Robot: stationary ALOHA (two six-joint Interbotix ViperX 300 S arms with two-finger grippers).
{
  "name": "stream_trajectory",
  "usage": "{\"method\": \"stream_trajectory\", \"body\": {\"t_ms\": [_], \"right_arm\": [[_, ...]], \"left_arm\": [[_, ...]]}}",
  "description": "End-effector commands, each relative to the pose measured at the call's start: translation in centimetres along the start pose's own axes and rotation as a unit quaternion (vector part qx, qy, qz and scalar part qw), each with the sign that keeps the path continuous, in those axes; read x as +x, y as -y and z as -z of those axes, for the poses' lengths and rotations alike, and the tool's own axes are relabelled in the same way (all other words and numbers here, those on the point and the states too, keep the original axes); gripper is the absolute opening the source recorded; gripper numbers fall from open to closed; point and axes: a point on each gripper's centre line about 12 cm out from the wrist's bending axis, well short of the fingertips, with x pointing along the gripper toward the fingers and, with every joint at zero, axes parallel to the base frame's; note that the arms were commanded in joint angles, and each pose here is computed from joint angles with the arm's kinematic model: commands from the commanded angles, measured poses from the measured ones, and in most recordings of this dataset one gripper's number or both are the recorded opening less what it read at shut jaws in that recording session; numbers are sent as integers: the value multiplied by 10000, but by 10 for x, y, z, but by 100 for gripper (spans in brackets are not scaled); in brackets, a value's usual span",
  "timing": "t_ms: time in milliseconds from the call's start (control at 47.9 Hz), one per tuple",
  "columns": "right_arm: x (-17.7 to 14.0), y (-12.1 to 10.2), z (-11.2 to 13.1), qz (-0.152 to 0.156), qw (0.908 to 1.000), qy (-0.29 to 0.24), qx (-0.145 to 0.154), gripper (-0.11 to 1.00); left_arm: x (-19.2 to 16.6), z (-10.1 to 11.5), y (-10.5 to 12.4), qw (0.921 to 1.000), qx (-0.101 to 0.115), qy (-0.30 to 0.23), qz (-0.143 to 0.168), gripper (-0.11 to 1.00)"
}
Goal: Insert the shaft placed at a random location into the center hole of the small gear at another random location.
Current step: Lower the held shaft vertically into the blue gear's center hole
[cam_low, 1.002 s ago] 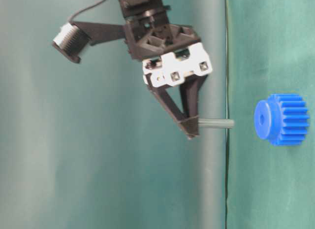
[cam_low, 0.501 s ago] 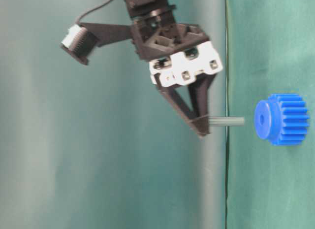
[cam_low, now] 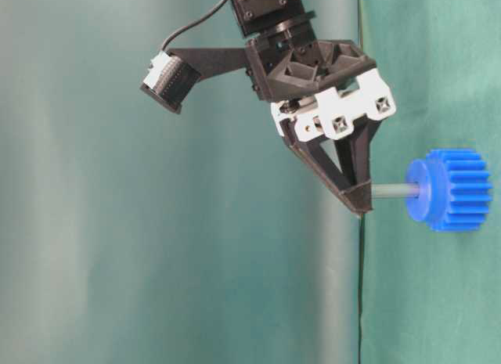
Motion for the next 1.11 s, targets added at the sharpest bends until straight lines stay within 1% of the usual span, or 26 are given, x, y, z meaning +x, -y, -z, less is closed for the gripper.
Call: {"method": "stream_trajectory", "body": {"t_ms": [0,292,438,564,814,1085], "right_arm": [[0,-1,-12,-15,9998,206,28,25],[0,-2,-11,-21,9998,206,17,25],[2,-1,-6,-9,9999,145,20,25],[7,0,4,5,10000,31,15,25],[13,2,14,40,10000,-28,27,25],[14,3,17,51,10000,-34,34,25]], "left_arm": [[2,-3,0,10000,-8,38,0,-1],[2,-3,0,10000,0,31,1,-1],[2,-3,0,10000,1,31,-9,-1],[2,-3,0,10000,0,31,1,-1],[2,-3,0,10000,7,31,1,-1],[2,-3,0,10000,0,31,1,-1]]}}
